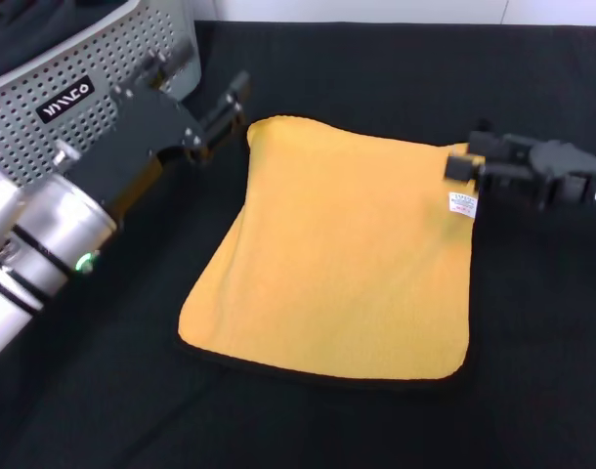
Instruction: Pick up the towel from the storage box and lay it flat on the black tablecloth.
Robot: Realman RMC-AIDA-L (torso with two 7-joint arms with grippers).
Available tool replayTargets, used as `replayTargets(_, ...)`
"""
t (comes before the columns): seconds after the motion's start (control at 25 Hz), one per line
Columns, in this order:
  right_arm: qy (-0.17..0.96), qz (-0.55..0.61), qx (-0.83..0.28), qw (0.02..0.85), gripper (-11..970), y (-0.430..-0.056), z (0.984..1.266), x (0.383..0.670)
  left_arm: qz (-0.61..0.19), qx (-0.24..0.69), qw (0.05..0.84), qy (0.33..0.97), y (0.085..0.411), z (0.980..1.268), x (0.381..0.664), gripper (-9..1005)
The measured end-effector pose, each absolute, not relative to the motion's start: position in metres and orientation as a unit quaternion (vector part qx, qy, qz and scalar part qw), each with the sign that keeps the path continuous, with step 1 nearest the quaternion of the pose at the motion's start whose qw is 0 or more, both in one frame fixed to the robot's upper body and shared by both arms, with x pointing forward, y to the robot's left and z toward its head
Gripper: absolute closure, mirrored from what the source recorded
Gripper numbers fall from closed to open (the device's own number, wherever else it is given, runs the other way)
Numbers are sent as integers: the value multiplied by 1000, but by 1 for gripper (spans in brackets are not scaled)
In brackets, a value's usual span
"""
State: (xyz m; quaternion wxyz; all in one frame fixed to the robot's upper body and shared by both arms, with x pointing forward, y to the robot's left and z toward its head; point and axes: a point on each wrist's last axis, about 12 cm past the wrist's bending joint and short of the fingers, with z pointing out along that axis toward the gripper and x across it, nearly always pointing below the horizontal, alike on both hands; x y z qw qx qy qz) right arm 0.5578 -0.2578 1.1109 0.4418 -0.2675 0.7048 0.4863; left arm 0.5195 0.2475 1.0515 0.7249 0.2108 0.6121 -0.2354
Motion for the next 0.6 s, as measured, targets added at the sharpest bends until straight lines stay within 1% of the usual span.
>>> replayTargets(0.08, 689, 488, -319, 431, 92, -253, 1121, 552, -286, 206, 704, 617, 250, 1052, 514, 248)
replayTargets(0.2, 664, 493, -382, 412, 94, -247, 1140, 542, -373, 207, 647, 632, 252, 1054, 508, 251)
replayTargets(0.24, 655, 497, -410, 395, 95, -242, 1151, 536, -402, 211, 621, 639, 252, 1055, 506, 251)
replayTargets(0.28, 653, 497, -420, 387, 96, -240, 1156, 534, -448, 222, 578, 645, 252, 1059, 503, 252)
replayTargets(0.32, 653, 497, -420, 387, 97, -240, 1156, 534, -448, 222, 578, 645, 252, 1059, 503, 252)
replayTargets(0.36, 650, 496, -432, 380, 97, -237, 1161, 531, -478, 229, 547, 648, 251, 1063, 501, 253)
replayTargets(0.48, 643, 486, -465, 367, 100, -231, 1176, 519, -525, 246, 497, 645, 249, 1073, 500, 254)
replayTargets(0.6, 636, 476, -488, 361, 102, -228, 1189, 508, -557, 257, 471, 634, 248, 1079, 494, 256)
